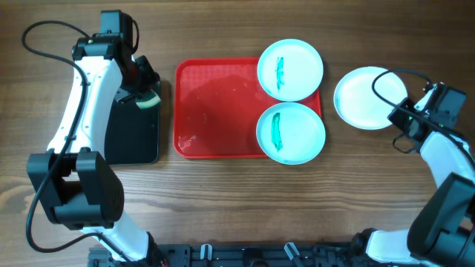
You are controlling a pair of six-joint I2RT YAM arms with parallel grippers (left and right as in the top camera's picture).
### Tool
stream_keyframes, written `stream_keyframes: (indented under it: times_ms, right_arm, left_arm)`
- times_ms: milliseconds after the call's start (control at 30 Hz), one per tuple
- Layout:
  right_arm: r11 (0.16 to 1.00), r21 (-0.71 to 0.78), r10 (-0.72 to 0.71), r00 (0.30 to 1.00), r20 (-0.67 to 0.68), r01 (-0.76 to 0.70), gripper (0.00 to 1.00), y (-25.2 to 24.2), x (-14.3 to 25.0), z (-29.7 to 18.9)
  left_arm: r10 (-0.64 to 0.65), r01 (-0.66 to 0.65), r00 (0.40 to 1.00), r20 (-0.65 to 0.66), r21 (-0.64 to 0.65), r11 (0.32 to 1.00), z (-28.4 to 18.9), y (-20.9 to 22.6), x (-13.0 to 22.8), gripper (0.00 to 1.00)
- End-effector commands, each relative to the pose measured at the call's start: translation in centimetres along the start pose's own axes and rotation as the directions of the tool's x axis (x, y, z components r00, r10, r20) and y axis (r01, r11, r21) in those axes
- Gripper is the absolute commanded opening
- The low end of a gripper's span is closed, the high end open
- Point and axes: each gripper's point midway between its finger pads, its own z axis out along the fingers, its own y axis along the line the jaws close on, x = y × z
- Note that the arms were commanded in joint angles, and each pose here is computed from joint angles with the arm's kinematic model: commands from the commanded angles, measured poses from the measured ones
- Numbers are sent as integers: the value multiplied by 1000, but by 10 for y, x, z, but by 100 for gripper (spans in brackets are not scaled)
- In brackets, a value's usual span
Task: Clean dirty plates on tray and stack at the side
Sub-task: 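Set the plate down on the table right of the red tray, then grip the lower right plate with the right gripper, drag it left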
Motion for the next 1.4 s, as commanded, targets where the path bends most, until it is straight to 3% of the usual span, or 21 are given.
stream_keyframes:
  times_ms: [0,67,133,400,533,767,967,1133,1367]
  right_arm:
    - [999,34,30,999,-33,-29,19,-10,14,20]
    - [999,33,30,999,-43,-29,41,-11,17,23]
    - [1000,6,27,998,-60,-26,52,-5,17,19]
    - [990,-119,-82,993,-88,71,55,50,-10,-56]
    - [974,-194,-147,981,-128,121,55,75,8,-75]
    - [914,-311,-361,874,-327,261,52,114,86,-81]
    - [874,-359,-467,769,-437,327,45,129,144,-55]
    - [842,-391,-530,705,-471,371,34,138,172,-35]
    - [840,-385,-534,703,-469,381,14,138,173,-32]
  left_arm:
    - [-22,22,1000,17,-4,1000,-4,3,-4,4]
    - [-23,23,1000,17,-4,1000,-4,3,-4,4]
    - [-22,22,1000,17,-4,1000,-4,3,-4,4]
    - [-23,23,999,23,0,1000,-4,2,-5,4]
    - [-23,23,999,23,0,1000,-4,2,-5,4]
    - [-23,23,999,23,0,1000,-4,2,-5,4]
    - [-23,23,999,23,0,1000,-4,2,-5,4]
    - [-23,23,999,23,-1,1000,-4,2,-5,4]
    - [-22,22,999,23,-1,1000,-4,2,-5,4]
